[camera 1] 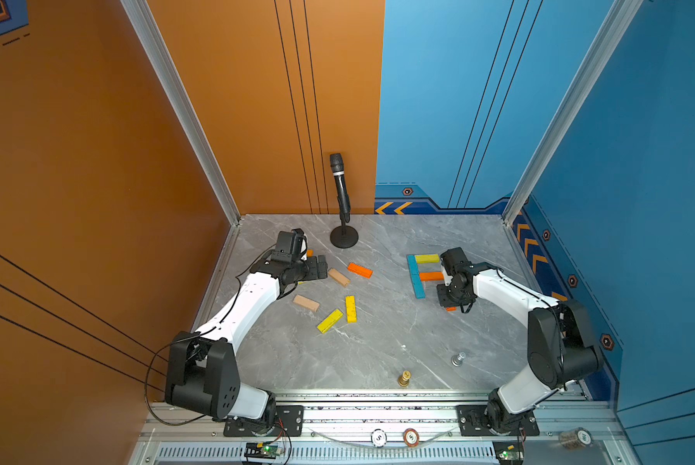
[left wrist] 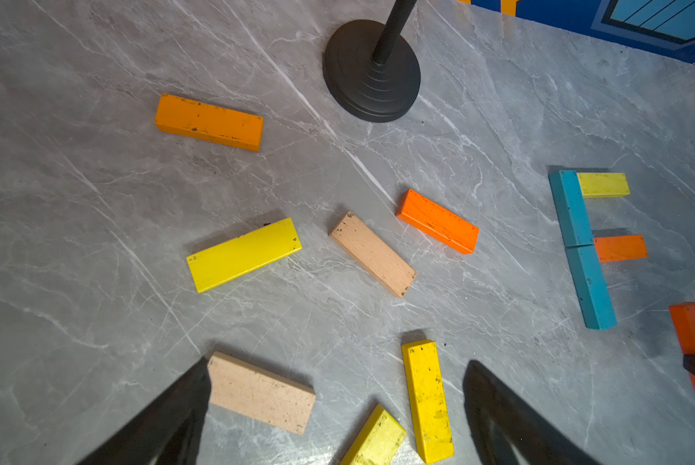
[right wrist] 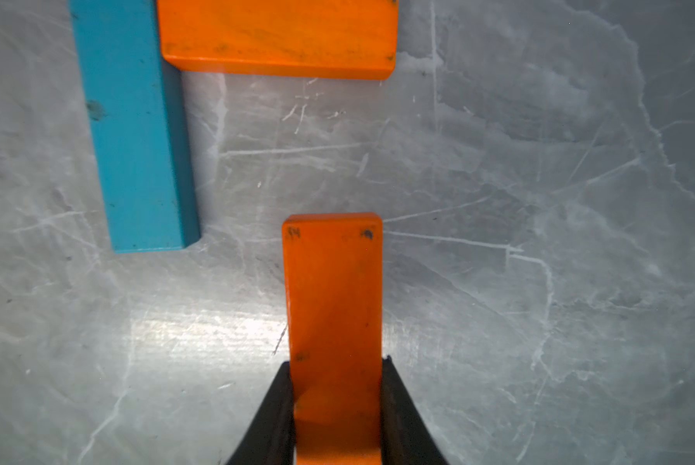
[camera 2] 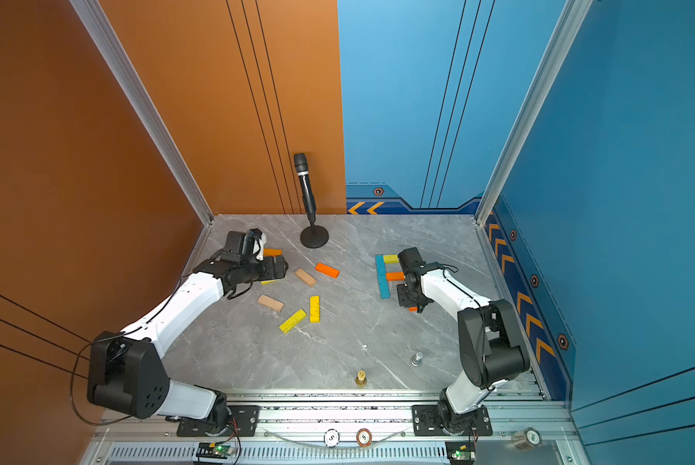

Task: Assemble the number 6 with building blocks
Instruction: Assemble the building block at the center of the board.

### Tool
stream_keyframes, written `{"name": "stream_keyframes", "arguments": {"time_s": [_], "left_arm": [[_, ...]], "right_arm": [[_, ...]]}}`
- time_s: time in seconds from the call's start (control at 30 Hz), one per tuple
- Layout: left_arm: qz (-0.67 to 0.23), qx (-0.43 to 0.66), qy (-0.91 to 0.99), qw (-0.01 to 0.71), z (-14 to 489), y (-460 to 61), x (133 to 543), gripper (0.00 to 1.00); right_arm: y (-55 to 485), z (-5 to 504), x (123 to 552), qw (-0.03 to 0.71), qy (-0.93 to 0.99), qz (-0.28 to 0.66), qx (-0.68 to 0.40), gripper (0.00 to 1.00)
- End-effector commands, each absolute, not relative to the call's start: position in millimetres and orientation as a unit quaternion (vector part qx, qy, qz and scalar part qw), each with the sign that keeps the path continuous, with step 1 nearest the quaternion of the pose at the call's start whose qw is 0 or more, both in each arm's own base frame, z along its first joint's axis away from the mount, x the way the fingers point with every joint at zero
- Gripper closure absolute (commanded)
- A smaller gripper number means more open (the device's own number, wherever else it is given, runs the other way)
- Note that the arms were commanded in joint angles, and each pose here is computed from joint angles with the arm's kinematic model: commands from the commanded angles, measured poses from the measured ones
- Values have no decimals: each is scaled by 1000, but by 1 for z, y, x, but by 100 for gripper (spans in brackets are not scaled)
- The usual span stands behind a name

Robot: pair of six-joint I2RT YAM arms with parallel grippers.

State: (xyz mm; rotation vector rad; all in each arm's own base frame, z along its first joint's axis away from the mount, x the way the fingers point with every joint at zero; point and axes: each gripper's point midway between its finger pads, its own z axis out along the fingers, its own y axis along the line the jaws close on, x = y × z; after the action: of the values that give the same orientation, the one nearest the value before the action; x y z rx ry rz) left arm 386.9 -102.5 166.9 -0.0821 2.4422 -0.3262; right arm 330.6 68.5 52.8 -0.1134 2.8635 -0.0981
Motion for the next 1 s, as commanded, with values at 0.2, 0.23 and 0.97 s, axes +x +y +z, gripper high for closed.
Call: {"name": "stream_keyframes", "arguments": {"time_s": [0.2, 0.23, 0.97], "left_arm": [[-125, -17, 935, 330, 168, -110, 389, 2], [-125, -17, 935, 331, 168, -111, 389, 2], [-124, -3, 936, 329, 165, -117, 389, 2]], "right_arm": [[55, 28, 331, 96, 993, -64, -38, 71], [55, 28, 333, 95, 993, -63, -38, 71], [65, 21, 357, 73, 995, -32, -54, 67]]}}
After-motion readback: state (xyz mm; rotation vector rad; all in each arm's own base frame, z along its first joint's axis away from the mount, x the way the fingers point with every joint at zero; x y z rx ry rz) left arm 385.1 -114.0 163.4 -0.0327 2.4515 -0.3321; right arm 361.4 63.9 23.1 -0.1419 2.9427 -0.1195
